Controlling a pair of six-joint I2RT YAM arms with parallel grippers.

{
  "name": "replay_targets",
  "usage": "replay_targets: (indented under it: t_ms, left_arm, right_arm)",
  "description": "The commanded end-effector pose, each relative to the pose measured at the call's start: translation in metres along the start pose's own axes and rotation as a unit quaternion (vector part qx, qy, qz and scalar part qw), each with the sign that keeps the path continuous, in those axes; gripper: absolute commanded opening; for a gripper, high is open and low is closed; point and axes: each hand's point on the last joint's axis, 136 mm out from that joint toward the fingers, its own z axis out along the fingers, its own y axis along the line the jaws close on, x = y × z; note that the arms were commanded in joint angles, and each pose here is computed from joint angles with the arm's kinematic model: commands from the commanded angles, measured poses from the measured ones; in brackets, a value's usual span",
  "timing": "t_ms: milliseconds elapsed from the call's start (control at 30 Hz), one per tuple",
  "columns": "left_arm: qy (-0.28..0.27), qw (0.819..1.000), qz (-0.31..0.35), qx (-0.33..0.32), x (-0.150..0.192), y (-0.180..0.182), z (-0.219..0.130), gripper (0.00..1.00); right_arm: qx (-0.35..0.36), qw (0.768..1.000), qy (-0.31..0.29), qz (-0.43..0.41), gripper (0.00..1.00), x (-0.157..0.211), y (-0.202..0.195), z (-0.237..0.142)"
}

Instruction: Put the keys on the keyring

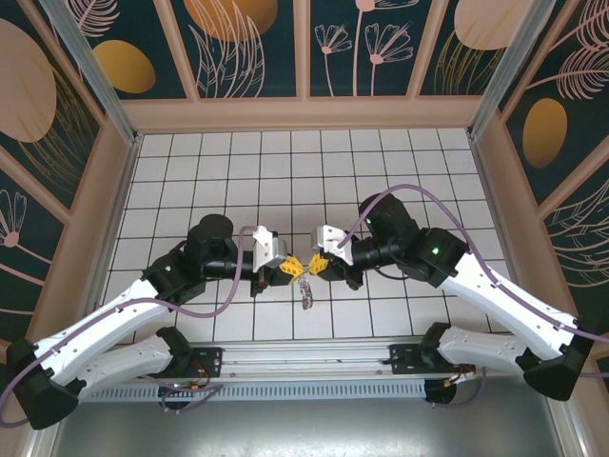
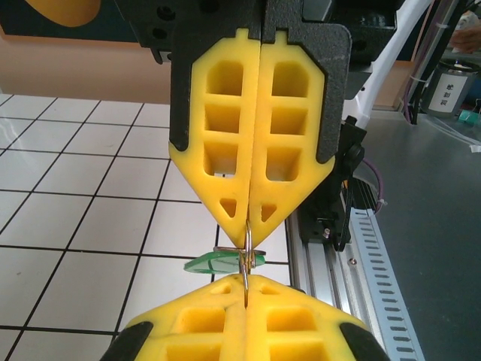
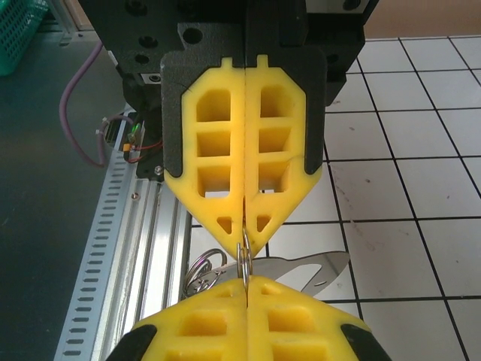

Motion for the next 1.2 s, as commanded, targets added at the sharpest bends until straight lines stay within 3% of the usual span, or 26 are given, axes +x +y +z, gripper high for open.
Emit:
replay_targets:
  t_ms: [0,267,567,1167]
  left_arm:
    - [-0.007,1.0,0.012,0.009,-0.007,-0.002,0.001,0.0]
    - [-0.009,1.0,0.013,0.009,-0.008,-0.002,0.001,0.0]
    - [-0.008,1.0,0.013,0.005,-0.007,-0.002,-0.001,0.0]
    - [-0.021,0.989,0.025,-0.148,-0.009,0.042,-0.016,0.0]
  right_arm:
    - [-0.002,0.996,-0.071,-0.055,0.0,-0.035,0.004,-0.008]
    - [-0.005,0.997,-0.055,-0.053,0.0,-0.026,0.005,-0.002]
    - [0.066,0.997,-0.013,-0.04,0.0,-0.008,-0.014,-0.008]
    - [0.063,0.997,-0.049,0.007,0.0,-0.011,-0.009,-0.005]
